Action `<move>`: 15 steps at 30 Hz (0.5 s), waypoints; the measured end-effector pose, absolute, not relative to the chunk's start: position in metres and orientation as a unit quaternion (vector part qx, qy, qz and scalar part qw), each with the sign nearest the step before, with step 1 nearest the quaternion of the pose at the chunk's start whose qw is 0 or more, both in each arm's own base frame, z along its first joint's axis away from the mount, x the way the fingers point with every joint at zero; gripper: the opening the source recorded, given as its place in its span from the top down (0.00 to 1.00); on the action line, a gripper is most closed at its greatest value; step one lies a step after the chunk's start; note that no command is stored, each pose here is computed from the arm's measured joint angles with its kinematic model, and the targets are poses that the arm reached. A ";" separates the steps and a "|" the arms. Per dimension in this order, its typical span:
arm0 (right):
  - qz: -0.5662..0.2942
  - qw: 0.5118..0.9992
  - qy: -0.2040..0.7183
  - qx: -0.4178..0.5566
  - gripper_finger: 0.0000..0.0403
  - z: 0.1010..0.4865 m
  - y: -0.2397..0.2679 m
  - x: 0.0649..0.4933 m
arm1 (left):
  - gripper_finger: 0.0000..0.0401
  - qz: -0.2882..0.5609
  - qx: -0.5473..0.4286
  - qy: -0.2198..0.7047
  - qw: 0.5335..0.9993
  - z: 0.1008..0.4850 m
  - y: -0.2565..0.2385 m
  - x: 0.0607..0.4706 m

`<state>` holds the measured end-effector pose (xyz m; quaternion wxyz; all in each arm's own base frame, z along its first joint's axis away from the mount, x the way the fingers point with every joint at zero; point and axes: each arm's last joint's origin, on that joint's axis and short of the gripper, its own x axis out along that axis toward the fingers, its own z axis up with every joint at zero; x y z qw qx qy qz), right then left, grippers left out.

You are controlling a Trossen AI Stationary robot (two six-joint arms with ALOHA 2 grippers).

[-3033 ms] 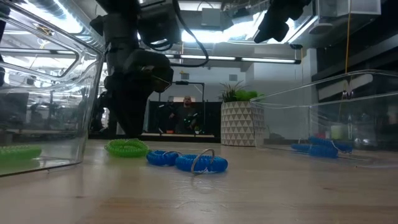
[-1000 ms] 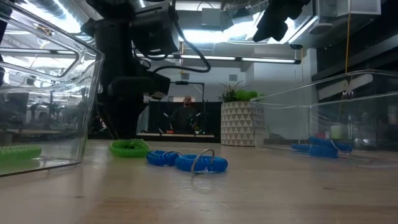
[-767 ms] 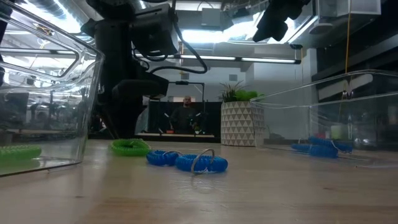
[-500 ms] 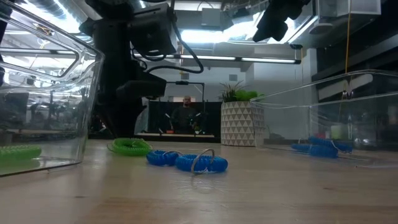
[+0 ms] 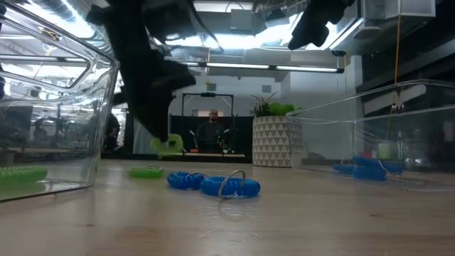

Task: Sort spring keychains
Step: Put the green spring keychain into the left transparent bin

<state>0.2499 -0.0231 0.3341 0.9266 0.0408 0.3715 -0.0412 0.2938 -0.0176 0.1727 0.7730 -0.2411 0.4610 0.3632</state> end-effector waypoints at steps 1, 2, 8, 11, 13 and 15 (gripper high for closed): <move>-0.043 0.927 0.372 0.040 0.49 0.334 -0.023 0.250 | 0.98 0.364 -0.242 0.454 0.776 0.177 -0.017 0.293; -0.044 0.927 0.371 0.040 0.49 0.334 -0.023 0.250 | 0.98 0.365 -0.244 0.447 0.780 0.180 -0.016 0.292; -0.044 0.927 0.371 0.040 0.49 0.334 -0.023 0.250 | 0.98 0.392 -0.248 0.382 0.799 0.207 -0.005 0.284; -0.044 0.927 0.371 0.040 0.49 0.334 -0.023 0.250 | 0.98 0.402 -0.255 0.346 0.808 0.222 0.001 0.279; -0.044 0.927 0.371 0.041 0.49 0.334 -0.023 0.250 | 0.98 0.406 -0.255 0.317 0.818 0.233 0.005 0.277; -0.044 0.927 0.371 0.040 0.49 0.334 -0.023 0.250 | 0.98 0.400 -0.256 0.290 0.831 0.243 0.008 0.275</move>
